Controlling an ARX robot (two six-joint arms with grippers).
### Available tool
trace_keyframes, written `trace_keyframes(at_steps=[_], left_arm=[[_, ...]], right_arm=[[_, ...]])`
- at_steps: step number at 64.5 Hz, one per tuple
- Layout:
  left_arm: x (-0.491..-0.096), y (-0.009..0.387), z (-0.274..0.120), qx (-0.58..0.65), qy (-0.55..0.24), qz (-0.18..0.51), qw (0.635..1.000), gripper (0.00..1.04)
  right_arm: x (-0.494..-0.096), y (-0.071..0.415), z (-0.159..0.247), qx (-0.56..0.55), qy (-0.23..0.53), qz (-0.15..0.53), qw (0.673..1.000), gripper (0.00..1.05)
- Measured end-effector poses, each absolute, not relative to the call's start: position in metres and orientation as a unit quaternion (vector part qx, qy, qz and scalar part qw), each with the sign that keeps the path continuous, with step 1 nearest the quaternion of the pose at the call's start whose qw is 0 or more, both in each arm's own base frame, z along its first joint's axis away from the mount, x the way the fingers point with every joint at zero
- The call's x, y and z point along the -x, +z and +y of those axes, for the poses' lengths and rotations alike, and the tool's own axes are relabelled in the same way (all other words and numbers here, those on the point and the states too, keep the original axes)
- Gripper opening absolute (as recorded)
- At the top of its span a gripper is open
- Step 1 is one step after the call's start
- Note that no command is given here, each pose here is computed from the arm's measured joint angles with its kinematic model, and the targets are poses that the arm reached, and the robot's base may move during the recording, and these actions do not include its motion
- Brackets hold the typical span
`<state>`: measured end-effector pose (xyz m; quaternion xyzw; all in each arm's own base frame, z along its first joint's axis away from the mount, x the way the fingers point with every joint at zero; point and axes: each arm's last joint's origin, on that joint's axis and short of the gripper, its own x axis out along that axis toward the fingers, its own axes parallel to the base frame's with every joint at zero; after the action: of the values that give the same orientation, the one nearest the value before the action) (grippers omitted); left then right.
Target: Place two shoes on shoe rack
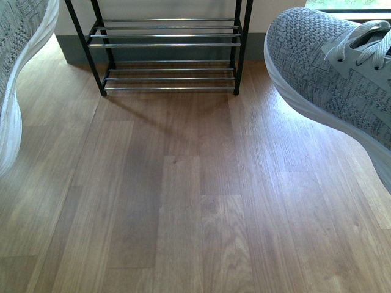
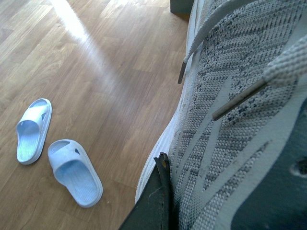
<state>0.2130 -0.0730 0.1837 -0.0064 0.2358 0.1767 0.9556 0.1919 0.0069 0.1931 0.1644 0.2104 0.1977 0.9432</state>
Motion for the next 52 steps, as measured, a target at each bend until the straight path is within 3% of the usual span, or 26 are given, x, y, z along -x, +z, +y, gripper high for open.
trace_keyframes(at_steps=[52], left_arm=[[-0.2131,0.1833,-0.0730,0.006,0.177,0.236,0.955,0.02]], right_arm=[[-0.1920,0.1931,0.0069,-0.164,0.198,0.211,0.943,0.01]])
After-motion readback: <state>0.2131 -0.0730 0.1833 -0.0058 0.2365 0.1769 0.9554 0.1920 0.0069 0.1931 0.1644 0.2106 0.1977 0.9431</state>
